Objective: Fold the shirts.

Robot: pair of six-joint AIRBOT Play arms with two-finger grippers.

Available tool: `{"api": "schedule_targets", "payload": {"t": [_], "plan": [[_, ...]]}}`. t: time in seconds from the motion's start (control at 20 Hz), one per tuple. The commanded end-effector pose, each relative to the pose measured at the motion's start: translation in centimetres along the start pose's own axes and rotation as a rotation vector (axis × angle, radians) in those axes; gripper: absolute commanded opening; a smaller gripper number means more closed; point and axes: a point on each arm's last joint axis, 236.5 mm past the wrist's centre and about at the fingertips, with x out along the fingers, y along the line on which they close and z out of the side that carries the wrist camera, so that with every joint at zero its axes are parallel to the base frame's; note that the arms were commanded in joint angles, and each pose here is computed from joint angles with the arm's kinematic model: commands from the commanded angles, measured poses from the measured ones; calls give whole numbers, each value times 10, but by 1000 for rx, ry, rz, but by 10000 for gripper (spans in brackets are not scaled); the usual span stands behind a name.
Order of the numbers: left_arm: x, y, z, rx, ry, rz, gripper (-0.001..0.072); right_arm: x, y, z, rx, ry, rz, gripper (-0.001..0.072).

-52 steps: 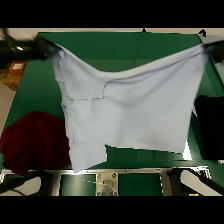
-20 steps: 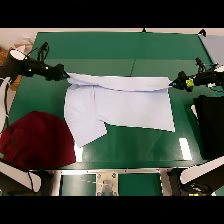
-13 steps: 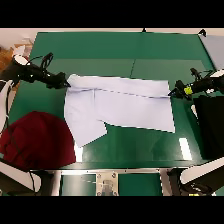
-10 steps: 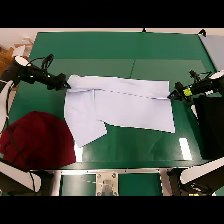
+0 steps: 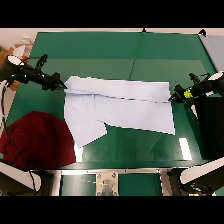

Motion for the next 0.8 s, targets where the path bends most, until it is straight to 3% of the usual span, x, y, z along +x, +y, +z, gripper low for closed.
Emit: {"api": "schedule_targets", "payload": {"t": [0.0,0.05,0.1,0.15,0.2,0.25,0.35,0.5,0.75], "plan": [[-1,0,1,1,-2,0,24,0,-2,0,1,2,-8,14],[1,1,-2,-5,5,-2,25,0,-1,-1,0,3,-8,16],[4,2,-7,-13,22,-6,25,0,-1,-4,0,15,-7,94],[7,2,-15,-26,48,-13,59,0,-1,-8,0,33,-5,248],[8,2,-23,-52,77,-16,417,-1,0,-14,0,57,-3,263],[6,2,-30,-98,111,-14,631,-6,-4,-19,9,72,-15,259],[-2,-5,-49,-144,193,-35,605,-26,-17,-27,11,67,-94,258],[-20,0,-95,-197,341,40,605,-57,-30,-48,-1,15,-204,257],[-37,-12,-151,-194,210,123,605,-58,-50,-137,136,-33,-224,260]]}}
